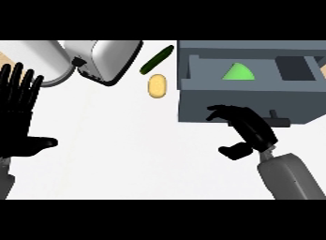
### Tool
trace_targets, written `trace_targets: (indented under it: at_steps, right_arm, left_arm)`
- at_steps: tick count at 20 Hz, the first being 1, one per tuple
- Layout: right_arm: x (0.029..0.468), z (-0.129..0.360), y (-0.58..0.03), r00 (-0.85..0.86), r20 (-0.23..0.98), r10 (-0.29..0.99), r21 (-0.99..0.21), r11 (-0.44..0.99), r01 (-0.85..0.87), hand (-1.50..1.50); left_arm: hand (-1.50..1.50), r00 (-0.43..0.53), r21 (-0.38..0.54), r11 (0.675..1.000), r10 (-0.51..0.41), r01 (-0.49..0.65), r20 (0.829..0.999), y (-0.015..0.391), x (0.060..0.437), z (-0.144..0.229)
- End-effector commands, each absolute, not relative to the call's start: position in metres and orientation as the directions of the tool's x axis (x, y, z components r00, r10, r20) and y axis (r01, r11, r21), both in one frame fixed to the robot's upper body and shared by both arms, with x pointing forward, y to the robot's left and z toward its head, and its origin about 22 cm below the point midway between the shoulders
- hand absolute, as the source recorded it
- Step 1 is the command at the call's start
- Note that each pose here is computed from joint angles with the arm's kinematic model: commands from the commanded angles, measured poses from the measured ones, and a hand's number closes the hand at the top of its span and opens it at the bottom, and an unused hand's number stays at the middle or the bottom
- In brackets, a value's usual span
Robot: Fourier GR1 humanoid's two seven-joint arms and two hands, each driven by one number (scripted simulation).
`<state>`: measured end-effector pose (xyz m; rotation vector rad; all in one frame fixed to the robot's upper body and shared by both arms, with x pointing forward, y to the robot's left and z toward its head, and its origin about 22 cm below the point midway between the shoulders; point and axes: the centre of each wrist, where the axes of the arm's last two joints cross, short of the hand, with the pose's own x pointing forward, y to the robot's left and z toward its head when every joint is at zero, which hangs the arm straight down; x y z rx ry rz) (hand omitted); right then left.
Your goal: Pick up the cup, place it into the drawer and close the drawer
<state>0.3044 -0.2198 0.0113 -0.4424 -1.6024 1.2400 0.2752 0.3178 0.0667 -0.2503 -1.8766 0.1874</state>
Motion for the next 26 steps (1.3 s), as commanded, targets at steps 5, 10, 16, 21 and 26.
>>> trace_targets:
  at_steps: [5,10,16,21,26]
  right_arm:
    - [0.348,-0.026,-0.223,-0.374,0.485,0.791,-0.868,0.384,-0.314,-1.5]
    - [0.382,-0.017,-0.234,-0.363,0.525,0.77,-0.845,0.419,-0.332,-1.5]
    - [0.407,0.001,-0.262,-0.325,0.569,0.756,-0.813,0.457,-0.361,-1.5]
    - [0.429,0.031,-0.258,-0.313,0.546,0.777,-0.826,0.438,-0.354,-1.5]
    - [0.427,0.03,-0.276,-0.307,0.551,0.776,-0.823,0.444,-0.353,-1.5]
  left_arm:
    - [-1.5,-0.313,-0.262,0.962,0.274,0.078,0.91,0.332,0.264,0.058]
    - [-1.5,-0.303,-0.26,0.963,0.27,0.074,0.914,0.353,0.266,0.044]
    - [-1.5,-0.297,-0.28,0.954,0.3,0.108,0.907,0.34,0.269,0.05]
    - [-1.5,-0.298,-0.294,0.948,0.317,0.119,0.901,0.335,0.267,0.035]
    - [-1.5,-0.316,-0.258,0.956,0.291,0.141,0.903,0.352,0.28,0.055]
